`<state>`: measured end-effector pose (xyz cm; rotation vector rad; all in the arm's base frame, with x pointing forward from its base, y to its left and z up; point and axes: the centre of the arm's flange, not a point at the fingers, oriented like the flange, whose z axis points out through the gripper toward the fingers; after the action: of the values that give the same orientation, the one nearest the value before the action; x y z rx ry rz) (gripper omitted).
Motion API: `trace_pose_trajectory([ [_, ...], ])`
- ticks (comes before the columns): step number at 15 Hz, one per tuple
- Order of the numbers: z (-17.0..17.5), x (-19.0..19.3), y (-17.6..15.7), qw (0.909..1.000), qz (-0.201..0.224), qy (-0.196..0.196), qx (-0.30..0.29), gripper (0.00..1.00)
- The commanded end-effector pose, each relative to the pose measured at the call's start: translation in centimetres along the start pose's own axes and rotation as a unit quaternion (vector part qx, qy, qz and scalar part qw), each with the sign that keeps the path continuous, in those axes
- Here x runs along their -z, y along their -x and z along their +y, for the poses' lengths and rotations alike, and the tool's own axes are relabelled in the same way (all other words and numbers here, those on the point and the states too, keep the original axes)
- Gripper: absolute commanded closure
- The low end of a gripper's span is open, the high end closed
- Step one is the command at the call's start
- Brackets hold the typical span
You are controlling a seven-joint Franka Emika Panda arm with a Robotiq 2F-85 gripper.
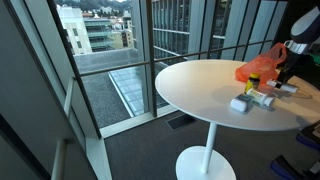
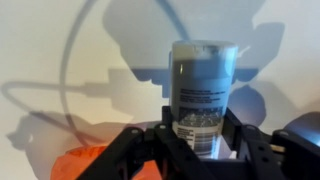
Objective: Remove the white bottle from the orange plastic bag
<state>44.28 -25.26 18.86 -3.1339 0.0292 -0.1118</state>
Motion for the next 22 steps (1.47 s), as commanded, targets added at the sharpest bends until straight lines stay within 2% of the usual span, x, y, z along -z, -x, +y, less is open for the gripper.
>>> trace_pose_trajectory([
  [1, 0.6, -0.2, -1.0, 0.9999, 0.008, 0.003, -0.005, 0.75],
  [11, -2.2, -1.9, -1.9, 0.9998, -0.002, -0.012, 0.014, 0.75],
  [12, -2.3, -1.9, -1.9, 0.9998, -0.002, -0.012, 0.014, 0.64],
  [13, -2.2, -1.8, -1.9, 0.9998, -0.002, -0.012, 0.014, 0.34],
  [17, -2.2, -1.2, -1.5, 0.9998, 0.000, -0.013, 0.013, 0.02],
  [22, -2.1, 1.4, -0.5, 0.9998, -0.011, 0.001, -0.018, 0.00],
])
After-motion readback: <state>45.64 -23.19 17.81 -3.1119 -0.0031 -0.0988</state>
